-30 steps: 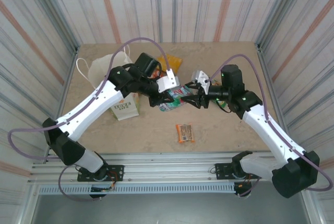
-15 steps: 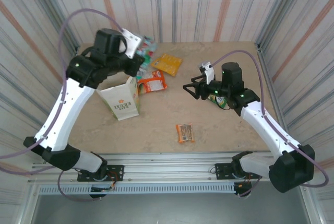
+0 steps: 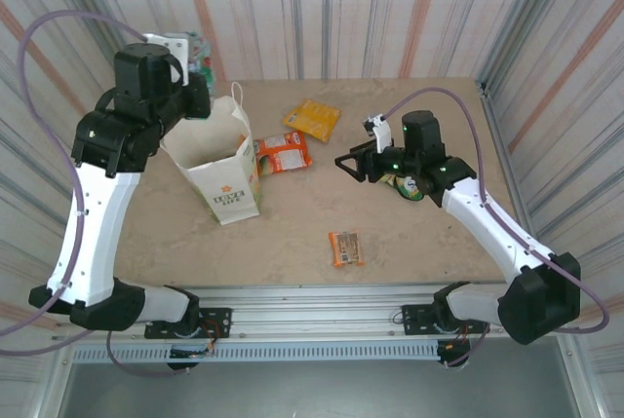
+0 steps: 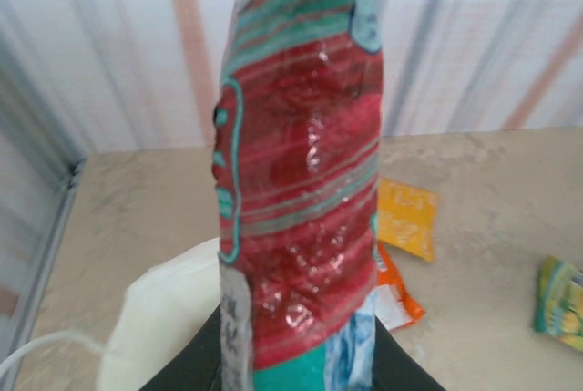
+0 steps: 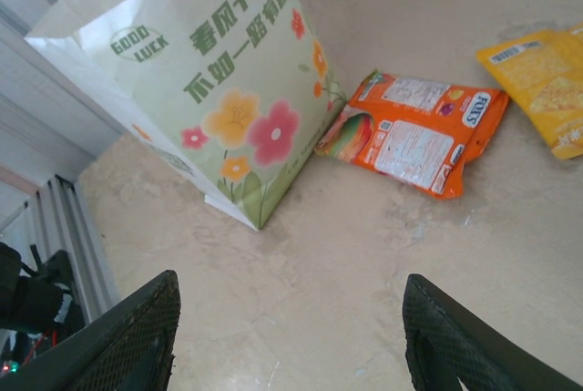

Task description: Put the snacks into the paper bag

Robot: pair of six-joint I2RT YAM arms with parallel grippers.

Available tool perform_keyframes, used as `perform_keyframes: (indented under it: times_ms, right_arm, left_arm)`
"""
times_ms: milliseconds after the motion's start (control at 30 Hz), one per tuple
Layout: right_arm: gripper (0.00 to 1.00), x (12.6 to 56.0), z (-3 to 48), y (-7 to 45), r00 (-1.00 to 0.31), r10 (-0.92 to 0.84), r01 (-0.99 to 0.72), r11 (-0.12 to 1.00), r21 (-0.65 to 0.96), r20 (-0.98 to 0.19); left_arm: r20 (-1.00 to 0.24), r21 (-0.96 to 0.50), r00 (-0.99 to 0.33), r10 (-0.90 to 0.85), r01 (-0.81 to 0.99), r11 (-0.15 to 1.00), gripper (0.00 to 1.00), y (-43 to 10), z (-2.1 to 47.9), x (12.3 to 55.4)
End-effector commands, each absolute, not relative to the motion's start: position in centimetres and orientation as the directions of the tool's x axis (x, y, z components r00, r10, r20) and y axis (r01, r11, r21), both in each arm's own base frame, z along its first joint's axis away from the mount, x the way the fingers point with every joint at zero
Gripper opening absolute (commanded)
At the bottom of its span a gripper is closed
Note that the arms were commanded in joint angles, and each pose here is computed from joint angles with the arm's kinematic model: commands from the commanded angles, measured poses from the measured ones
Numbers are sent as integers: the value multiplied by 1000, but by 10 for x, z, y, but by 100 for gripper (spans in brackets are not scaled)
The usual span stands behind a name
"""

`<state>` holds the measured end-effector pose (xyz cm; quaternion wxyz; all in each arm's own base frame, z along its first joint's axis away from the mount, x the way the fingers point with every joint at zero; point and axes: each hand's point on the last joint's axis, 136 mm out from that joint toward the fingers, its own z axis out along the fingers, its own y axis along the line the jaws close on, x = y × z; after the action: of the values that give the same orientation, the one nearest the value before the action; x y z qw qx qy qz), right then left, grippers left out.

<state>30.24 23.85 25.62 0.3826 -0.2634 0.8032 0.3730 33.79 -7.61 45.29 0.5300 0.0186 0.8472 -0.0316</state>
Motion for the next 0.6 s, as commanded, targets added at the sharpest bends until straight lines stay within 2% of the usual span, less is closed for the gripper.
perform_keyframes:
  times_ms: [0,233,567]
  right_arm:
    - [65,303,259,241,-594,-138,-693,589,416,-793]
    - [64,304,253,246,-624,-153,-679,590,436,-766]
    - [64,305,247,248,-653,-153,-658,599,456,-742]
  left_arm:
    - [-857,-93,-508,-87,-14,996,2,-55,436,329]
    - [-682,-132,-725,-98,-9,991,5,-61,364,333]
    - [-556,-161,-825,-98,-8,987,10,-73,317,339]
